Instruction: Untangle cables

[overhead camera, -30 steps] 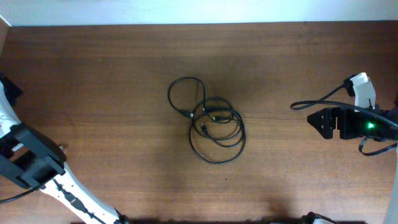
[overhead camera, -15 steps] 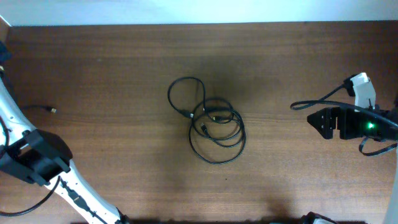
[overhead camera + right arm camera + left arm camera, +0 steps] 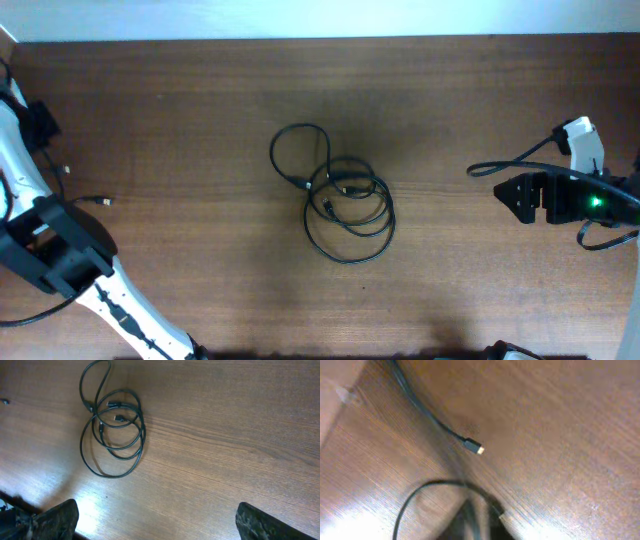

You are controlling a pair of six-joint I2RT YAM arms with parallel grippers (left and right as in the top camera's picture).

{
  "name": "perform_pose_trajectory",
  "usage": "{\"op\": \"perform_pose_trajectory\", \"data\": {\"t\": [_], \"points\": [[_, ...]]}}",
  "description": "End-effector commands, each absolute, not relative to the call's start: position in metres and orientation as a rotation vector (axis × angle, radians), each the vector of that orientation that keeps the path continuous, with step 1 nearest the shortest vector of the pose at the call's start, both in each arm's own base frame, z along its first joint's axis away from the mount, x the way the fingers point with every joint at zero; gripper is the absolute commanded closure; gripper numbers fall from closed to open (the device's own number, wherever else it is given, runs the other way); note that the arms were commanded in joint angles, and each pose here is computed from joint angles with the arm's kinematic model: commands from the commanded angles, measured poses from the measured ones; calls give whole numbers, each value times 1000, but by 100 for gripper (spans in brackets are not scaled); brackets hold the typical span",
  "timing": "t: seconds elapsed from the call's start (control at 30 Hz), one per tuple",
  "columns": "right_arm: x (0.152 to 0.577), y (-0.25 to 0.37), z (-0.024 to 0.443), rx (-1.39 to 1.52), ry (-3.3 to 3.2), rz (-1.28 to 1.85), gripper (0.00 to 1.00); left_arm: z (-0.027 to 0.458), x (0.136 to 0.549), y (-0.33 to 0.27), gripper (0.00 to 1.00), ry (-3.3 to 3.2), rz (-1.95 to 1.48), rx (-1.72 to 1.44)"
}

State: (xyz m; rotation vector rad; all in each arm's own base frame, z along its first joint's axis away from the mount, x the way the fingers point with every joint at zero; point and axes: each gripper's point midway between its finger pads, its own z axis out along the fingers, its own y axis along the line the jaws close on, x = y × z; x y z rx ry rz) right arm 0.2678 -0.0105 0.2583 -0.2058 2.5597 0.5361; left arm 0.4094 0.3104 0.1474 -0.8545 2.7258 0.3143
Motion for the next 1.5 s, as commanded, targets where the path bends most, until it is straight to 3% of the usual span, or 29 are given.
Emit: {"op": "perform_pose_trajectory", "data": {"t": [0.0, 0.03, 0.4, 0.63, 0.9, 1.07, 1.33, 1.47], "points": [[269, -12, 262, -198, 2555, 524, 1, 129, 403, 303, 10, 2776, 284, -870], [269, -12, 262, -198, 2555, 524, 1, 126, 402, 302, 1, 2786, 280, -873], [269, -12, 262, -198, 2555, 524, 1, 118, 391, 269, 1, 2883, 86, -868], [269, -12, 262, -198, 2555, 524, 1, 116, 409, 203, 1, 2983, -100, -640], [269, -12, 262, -198, 2555, 524, 1, 117, 447, 82, 1, 3058, -160, -227], [269, -12, 261, -198, 2556, 526, 1, 124, 454, -45, 1, 3034, -469, 99], [267, -12, 261, -196, 2561, 530, 1, 121, 410, -189, 1, 3063, -588, 528], [267, -12, 261, -196, 2561, 530, 1, 100, 391, -221, 1, 3164, -306, 275]]}}
